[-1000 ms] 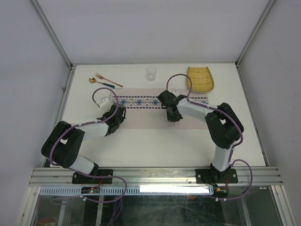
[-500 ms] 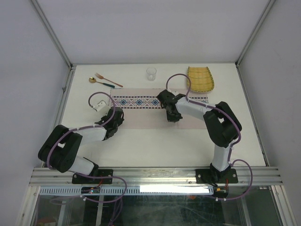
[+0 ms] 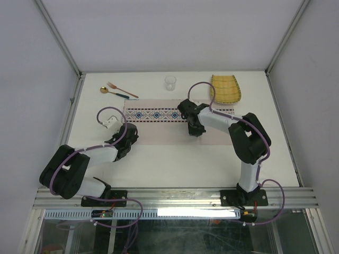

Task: Set the dinner table for one person
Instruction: Adjust the napkin at the center of the board.

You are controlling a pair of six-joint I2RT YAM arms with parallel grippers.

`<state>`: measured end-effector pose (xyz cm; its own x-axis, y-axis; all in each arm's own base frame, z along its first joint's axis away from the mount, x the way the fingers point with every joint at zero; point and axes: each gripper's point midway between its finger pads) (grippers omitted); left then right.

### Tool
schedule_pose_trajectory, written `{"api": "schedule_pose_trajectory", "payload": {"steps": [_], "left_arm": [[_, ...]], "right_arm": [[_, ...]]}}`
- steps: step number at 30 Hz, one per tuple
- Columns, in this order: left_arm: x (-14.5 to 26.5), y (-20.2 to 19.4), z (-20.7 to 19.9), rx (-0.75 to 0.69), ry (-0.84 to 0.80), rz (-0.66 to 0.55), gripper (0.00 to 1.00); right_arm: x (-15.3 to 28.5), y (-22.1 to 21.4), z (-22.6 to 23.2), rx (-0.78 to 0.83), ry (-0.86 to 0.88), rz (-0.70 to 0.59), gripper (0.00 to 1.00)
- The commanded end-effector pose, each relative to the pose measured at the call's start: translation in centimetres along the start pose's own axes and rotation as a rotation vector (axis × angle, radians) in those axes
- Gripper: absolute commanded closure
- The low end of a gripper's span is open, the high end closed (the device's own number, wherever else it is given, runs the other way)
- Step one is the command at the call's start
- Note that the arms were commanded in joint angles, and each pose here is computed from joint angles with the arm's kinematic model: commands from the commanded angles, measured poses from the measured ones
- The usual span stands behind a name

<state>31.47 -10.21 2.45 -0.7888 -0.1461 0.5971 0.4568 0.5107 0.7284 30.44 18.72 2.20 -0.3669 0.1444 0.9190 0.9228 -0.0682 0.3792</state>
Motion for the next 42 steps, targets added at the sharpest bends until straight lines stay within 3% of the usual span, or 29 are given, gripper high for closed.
{"api": "schedule_pose_trajectory", "payload": {"steps": [1, 8, 42], "left_arm": [[0.6, -2.6, 2.9, -0.072, 0.065, 0.098, 1.00], [1.5, -4.5, 2.0, -0.059, 0.024, 0.213, 1.00], [3.6, -4.8, 4.9, -0.003, 0.045, 0.177, 1.00]], "right_arm": [[-2.1, 0.1, -1.9, 0.004, -0.085, 0.014, 1.00], [-2.1, 0.2, -2.1, 0.008, -0.086, 0.011, 1.00], [-3.3, 2.2, -1.3, 0.019, -0.057, 0.030, 1.00]]}}
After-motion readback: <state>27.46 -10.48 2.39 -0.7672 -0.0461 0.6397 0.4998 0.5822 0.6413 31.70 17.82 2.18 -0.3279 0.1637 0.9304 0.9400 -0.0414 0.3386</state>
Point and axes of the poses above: each gripper's point midway between its finger pads, its own x axis back along the fingers, its own z axis along the line the jaws close on, y = z × x, and after that the axes turned 10 degrees about -x, right-handed
